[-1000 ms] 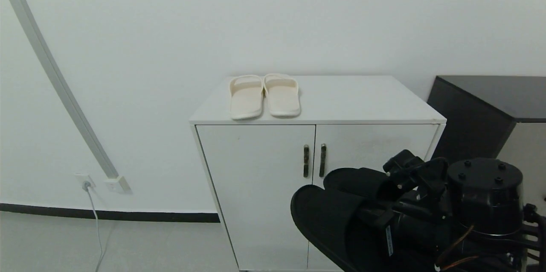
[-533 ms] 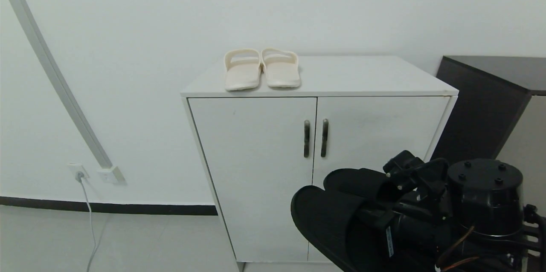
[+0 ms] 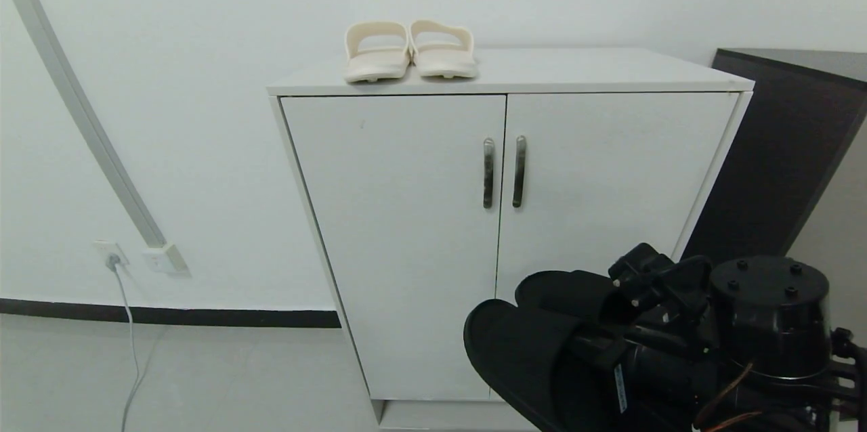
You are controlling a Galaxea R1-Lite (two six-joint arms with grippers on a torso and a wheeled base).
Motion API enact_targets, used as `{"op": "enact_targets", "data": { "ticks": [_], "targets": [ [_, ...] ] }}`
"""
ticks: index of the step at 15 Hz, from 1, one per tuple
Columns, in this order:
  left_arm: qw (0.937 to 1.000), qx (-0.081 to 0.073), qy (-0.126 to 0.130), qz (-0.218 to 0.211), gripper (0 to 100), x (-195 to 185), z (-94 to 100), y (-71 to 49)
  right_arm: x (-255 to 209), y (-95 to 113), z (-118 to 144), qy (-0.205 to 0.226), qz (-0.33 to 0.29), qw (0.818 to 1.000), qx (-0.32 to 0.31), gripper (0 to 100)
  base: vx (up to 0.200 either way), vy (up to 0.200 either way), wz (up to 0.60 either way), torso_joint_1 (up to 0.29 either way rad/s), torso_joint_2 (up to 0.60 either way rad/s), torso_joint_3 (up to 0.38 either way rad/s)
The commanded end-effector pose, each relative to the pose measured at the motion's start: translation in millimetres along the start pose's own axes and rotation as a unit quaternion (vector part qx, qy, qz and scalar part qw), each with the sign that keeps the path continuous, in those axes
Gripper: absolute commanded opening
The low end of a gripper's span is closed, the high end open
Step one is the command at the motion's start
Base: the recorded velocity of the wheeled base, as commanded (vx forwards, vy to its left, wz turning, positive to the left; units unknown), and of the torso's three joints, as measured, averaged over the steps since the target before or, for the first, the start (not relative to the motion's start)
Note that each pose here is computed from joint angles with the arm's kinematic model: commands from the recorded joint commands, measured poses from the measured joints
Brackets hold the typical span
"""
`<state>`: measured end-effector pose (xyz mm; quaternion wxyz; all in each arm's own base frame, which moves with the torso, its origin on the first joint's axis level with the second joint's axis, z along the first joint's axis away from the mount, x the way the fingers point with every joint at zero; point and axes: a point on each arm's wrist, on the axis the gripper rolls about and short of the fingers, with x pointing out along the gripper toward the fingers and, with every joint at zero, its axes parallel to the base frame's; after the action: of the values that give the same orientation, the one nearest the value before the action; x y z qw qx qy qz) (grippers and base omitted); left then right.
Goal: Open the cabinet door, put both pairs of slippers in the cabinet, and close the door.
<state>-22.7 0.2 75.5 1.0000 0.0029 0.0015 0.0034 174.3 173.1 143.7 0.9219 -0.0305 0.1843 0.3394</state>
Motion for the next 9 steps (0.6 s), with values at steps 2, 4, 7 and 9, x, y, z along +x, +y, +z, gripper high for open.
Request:
{"op": "enact_targets", "data": {
  "ticks": [2,4,7,9],
  "targets": [
    [1.0,0.001,0.0,0.0,100,0.0,-0.1,0.0,-2.0,-0.2,-1.6,0.0,0.0,1.0,-0.003,0,0.0,0.0,0.0,-0.005,0.28,0.246],
    [1.0,0.001,0.0,0.0,100,0.0,-0.1,0.0,-3.1,-0.5,-4.5,-0.001,0.0,1.0,-0.003,0,0.0,0.0,0.0,0.0,0.0,0.0],
    [1.0,0.0,0.0,0.0,100,0.0,-0.1,0.0,-3.4,-0.5,-4.5,-0.006,0.001,1.0,-0.004,0,0.0,0.0,0.0,0.0,0.0,0.0],
    [1.0,0.0,0.0,0.0,100,0.0,-0.1,0.0,-3.5,-0.6,-4.9,-0.005,0.001,1.0,-0.004,0,0.0,0.0,0.0,0.0,0.0,0.0]
  ]
}}
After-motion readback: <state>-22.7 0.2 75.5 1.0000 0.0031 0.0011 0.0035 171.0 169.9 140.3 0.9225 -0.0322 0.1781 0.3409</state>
